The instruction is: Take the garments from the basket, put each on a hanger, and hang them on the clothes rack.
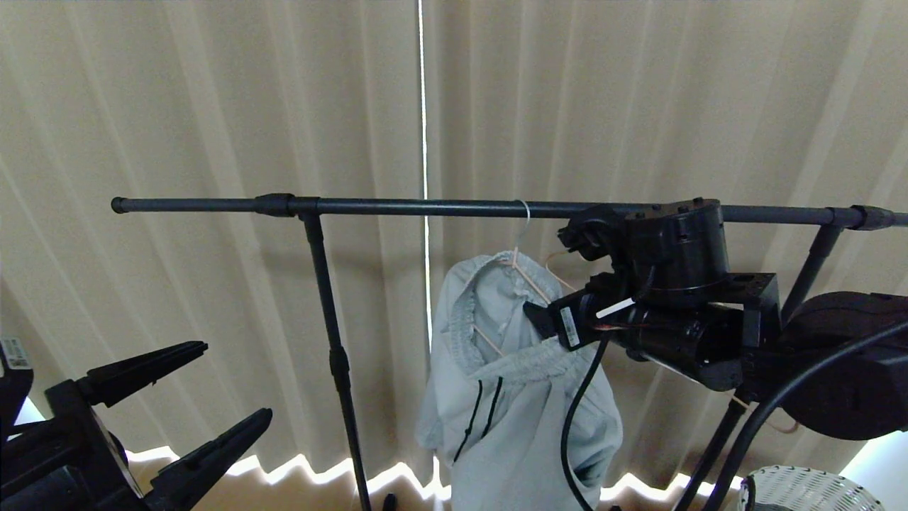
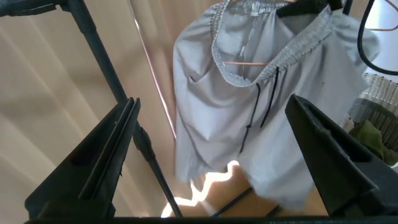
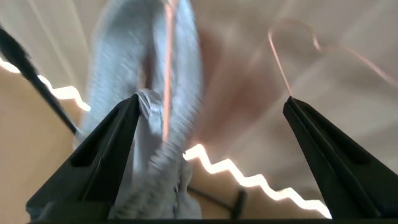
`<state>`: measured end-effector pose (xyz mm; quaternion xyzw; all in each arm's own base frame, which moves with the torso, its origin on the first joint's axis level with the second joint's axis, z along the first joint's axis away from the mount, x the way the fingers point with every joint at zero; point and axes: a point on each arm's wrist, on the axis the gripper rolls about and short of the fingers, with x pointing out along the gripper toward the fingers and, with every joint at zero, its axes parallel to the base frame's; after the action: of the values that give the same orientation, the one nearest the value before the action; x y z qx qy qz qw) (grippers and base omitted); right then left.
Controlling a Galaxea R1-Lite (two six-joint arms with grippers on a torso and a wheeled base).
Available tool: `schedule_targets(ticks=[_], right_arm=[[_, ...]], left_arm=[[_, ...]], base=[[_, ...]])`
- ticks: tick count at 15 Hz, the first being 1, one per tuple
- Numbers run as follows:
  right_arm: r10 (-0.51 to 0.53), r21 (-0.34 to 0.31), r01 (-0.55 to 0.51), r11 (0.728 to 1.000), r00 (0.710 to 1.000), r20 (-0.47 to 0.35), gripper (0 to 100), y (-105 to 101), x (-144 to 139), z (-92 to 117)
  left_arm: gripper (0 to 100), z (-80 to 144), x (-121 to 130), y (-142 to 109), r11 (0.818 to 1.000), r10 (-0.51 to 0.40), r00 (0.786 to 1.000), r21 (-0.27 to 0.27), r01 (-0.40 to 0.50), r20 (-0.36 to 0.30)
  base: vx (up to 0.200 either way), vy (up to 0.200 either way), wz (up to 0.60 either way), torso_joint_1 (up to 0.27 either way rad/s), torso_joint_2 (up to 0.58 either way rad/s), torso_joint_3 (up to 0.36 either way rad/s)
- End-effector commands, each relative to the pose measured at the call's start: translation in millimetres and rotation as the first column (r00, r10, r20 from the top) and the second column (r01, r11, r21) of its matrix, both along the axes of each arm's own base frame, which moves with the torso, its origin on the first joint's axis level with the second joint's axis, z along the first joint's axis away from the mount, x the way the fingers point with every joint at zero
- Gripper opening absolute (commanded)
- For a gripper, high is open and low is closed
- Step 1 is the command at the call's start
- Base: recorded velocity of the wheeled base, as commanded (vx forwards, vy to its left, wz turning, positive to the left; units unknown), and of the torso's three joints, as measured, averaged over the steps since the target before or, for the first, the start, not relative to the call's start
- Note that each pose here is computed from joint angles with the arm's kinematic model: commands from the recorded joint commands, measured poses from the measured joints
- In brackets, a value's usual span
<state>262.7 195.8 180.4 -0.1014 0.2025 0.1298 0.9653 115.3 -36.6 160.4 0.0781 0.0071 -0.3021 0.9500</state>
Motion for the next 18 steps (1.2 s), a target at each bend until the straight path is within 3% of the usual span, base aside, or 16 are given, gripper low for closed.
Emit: schedule_targets(ticks=[1, 8, 12, 15, 18], right_arm=[[0.027, 0.034, -0.028, 0.999, 0.999, 0.026, 100, -2, -4, 0], [0.11, 0.124, -0.122, 0.985, 0.989, 0.102, 100, -15, -22, 11], [0.095, 0.146, -0.118, 0.982, 0.983, 0.156, 100, -37, -42, 22], [0.017, 0.05, -0.027, 0.998, 0.979, 0.203, 100, -87, -65, 26], [-0.086, -0.037, 0.094, 0.995, 0.981, 0.174, 100, -131, -90, 4]], left_arm=[[100, 0, 1, 0, 1.0, 0.0, 1.0, 0.001, 0.0, -0.002], [100, -4, 6, 5, 0.999, 0.05, 0.998, 0.023, -0.049, -0.025], [100, -11, 15, 5, 0.996, 0.081, 0.994, 0.045, -0.078, -0.07], [100, -22, 27, 5, 0.991, 0.107, 0.986, 0.093, -0.096, -0.125], [100, -26, 31, 5, 0.99, 0.107, 0.983, 0.102, -0.093, -0.149]], base=[[0.0, 0.0, 0.0, 0.0, 0.0, 0.0], [0.0, 0.0, 0.0, 0.0, 0.0, 0.0], [0.0, 0.0, 0.0, 0.0, 0.0, 0.0], [0.0, 0.0, 0.0, 0.0, 0.0, 0.0], [0.0, 0.0, 0.0, 0.0, 0.0, 0.0]])
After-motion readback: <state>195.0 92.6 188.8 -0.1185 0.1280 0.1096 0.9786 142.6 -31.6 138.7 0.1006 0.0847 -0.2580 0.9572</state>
